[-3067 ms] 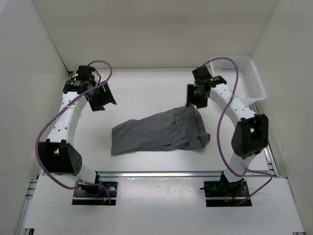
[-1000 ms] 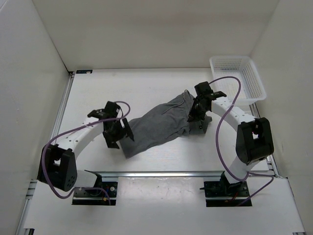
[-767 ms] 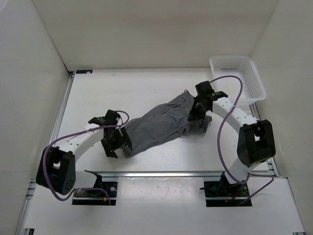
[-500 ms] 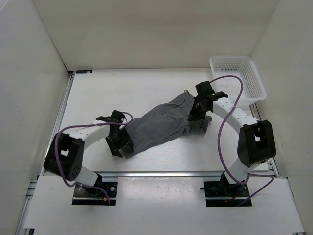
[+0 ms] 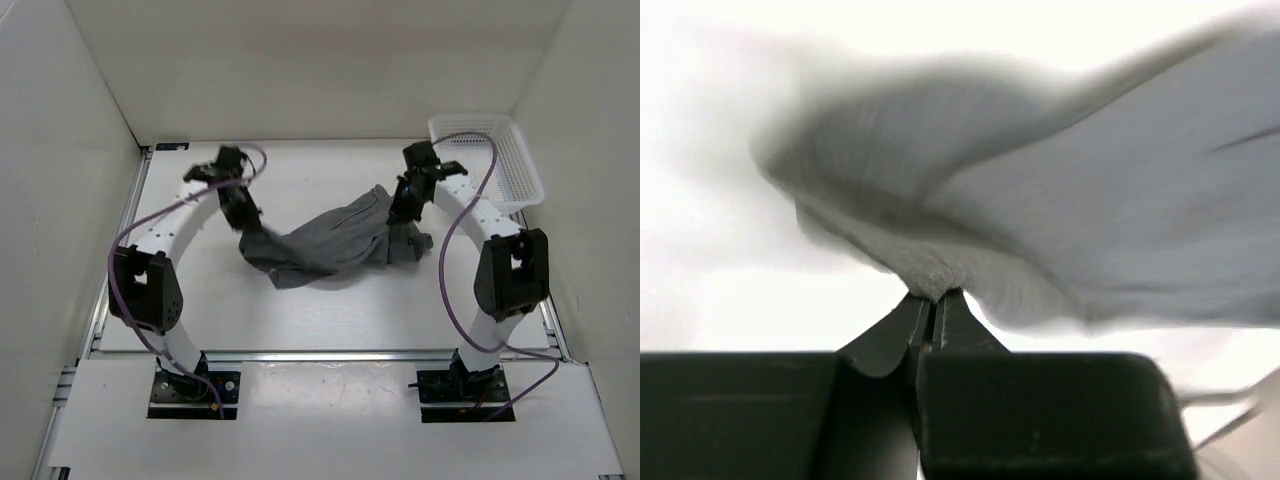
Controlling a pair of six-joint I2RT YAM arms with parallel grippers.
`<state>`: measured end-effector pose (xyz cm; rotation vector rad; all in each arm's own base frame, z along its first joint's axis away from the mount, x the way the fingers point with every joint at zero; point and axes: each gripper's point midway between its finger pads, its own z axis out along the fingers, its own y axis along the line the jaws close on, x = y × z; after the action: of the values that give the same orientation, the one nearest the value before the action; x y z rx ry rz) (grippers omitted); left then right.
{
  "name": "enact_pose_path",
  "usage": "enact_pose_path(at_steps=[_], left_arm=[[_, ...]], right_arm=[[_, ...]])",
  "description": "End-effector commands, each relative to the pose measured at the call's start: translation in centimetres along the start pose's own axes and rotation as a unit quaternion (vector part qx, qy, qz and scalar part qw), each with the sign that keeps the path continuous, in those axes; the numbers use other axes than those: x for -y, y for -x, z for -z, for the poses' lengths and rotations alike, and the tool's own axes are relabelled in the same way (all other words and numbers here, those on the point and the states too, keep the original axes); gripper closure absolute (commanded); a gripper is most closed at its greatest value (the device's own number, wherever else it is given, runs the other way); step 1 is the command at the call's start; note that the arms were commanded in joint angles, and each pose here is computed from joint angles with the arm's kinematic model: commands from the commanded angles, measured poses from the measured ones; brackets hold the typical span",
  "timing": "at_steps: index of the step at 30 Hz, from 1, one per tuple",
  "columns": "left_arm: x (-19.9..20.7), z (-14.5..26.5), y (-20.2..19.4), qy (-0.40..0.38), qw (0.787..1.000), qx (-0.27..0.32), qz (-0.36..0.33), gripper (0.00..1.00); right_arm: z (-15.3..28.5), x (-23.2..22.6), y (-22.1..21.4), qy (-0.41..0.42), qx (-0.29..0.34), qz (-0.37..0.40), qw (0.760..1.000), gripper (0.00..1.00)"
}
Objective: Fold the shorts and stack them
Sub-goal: Flatten the shorts out
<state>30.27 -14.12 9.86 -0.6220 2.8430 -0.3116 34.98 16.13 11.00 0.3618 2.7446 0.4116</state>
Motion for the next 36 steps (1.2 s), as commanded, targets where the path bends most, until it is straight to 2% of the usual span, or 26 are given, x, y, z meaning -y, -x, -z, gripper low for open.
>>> enact_pose_path(at_steps=[1, 2, 3, 6, 7, 8, 11, 13, 14, 15, 16, 17, 18, 19, 20, 21, 22, 23, 24, 25, 26, 27, 29, 30, 34, 36], left_arm=[[2.2, 9.2, 9.4, -0.025, 0.991, 0.129, -0.013, 0.90], [2.9, 10.6, 11.1, -0.032, 0.989, 0.144, -0.011, 0.90], [4.3, 15.8, 14.3, -0.070, 0.976, 0.207, -0.005, 0.90], [5.5, 23.1, 16.9, -0.135, 0.952, 0.274, 0.005, 0.90], [5.5, 24.6, 16.8, -0.147, 0.947, 0.286, 0.001, 0.90], [5.8, 26.8, 16.3, -0.170, 0.936, 0.308, -0.005, 0.90], [5.1, 29.2, 14.0, -0.200, 0.925, 0.323, -0.012, 0.90], [3.9, 26.7, 12.3, -0.187, 0.937, 0.295, -0.009, 0.90], [3.2, 25.9, 11.2, -0.183, 0.942, 0.281, -0.009, 0.90], [2.4, 26.5, 9.5, -0.189, 0.938, 0.289, -0.011, 0.90], [0.9, 22.3, 7.7, -0.163, 0.955, 0.247, -0.007, 0.90], [0.2, 20.6, 6.0, -0.157, 0.961, 0.229, -0.012, 0.90], [-0.7, 20.1, 4.0, -0.162, 0.960, 0.228, -0.010, 0.90], [-1.7, 18.0, 2.4, -0.152, 0.966, 0.207, -0.005, 0.90], [-3.6, 12.6, -0.6, -0.129, 0.981, 0.144, 0.009, 0.90], [-4.5, 10.5, -2.4, -0.124, 0.985, 0.115, 0.018, 0.82], [-5.4, 8.6, -4.0, -0.116, 0.989, 0.087, 0.021, 0.57], [-7.1, 5.7, -6.8, -0.094, 0.994, 0.032, 0.043, 0.47], [-7.6, 4.8, -7.4, -0.087, 0.995, 0.022, 0.046, 0.44], [-8.0, 4.4, -7.9, -0.083, 0.995, 0.015, 0.055, 0.37], [-8.1, 4.3, -8.2, -0.081, 0.994, 0.013, 0.065, 0.31], [-8.3, 4.3, -8.4, -0.084, 0.994, 0.016, 0.064, 0.23], [-8.2, 4.5, -8.3, -0.084, 0.993, 0.022, 0.081, 0.18], [-8.2, 4.3, -8.3, -0.081, 0.993, 0.018, 0.082, 0.18], [-9.7, 2.0, -9.0, -0.031, 0.993, -0.012, 0.114, 0.18], [-10.0, 0.6, -8.9, -0.020, 0.992, -0.016, 0.125, 0.17]], right_arm=[[4.1, -3.7, 8.6, 0.040, 0.087, 0.027, 0.995, 1.00], [4.7, -4.4, 9.3, 0.044, 0.085, 0.033, 0.995, 1.00], [6.6, -5.1, 11.0, 0.056, 0.111, 0.031, 0.992, 1.00], [13.8, -8.4, 14.4, 0.120, 0.193, 0.049, 0.973, 1.00], [16.7, -9.1, 14.6, 0.141, 0.223, 0.061, 0.963, 1.00], [17.8, -9.2, 14.4, 0.146, 0.235, 0.067, 0.959, 1.00], [19.9, -8.9, 11.7, 0.162, 0.257, 0.093, 0.948, 1.00], [21.9, -8.1, 9.8, 0.165, 0.287, 0.114, 0.937, 1.00], [19.0, -6.5, 7.6, 0.145, 0.257, 0.113, 0.949, 1.00], [18.4, -5.6, 6.4, 0.134, 0.255, 0.118, 0.950, 1.00], [19.6, -4.8, 5.0, 0.141, 0.268, 0.120, 0.946, 1.00], [16.5, -3.2, 2.0, 0.122, 0.229, 0.124, 0.958, 1.00], [15.6, -1.9, 0.7, 0.112, 0.220, 0.122, 0.961, 0.96], [16.1, -1.2, -1.1, 0.121, 0.223, 0.119, 0.960, 0.88], [12.6, 1.6, -4.2, 0.090, 0.177, 0.105, 0.974, 0.71], [11.5, 3.0, -5.9, 0.081, 0.159, 0.094, 0.980, 0.43], [11.1, 4.4, -7.9, 0.072, 0.144, 0.062, 0.985, 0.34], [8.8, 6.9, -10.8, 0.042, 0.105, 0.040, 0.993, 0.29], [8.7, 7.9, -12.0, 0.034, 0.101, 0.021, 0.994, 0.29], [8.2, 8.9, -13.7, 0.022, 0.079, -0.019, 0.996, 0.31], [7.4, 10.1, -15.0, 0.006, 0.066, -0.038, 0.997, 0.35], [7.6, 10.2, -15.5, 0.010, 0.067, -0.074, 0.995, 0.44], [7.5, 10.3, -16.2, 0.012, 0.061, -0.097, 0.993, 0.44], [7.5, 10.1, -16.3, 0.016, 0.058, -0.108, 0.992, 0.41], [6.1, 7.6, -15.9, 0.061, 0.029, -0.133, 0.989, 0.15], [4.6, 7.1, -16.4, 0.064, -0.001, -0.146, 0.987, 0.10]])
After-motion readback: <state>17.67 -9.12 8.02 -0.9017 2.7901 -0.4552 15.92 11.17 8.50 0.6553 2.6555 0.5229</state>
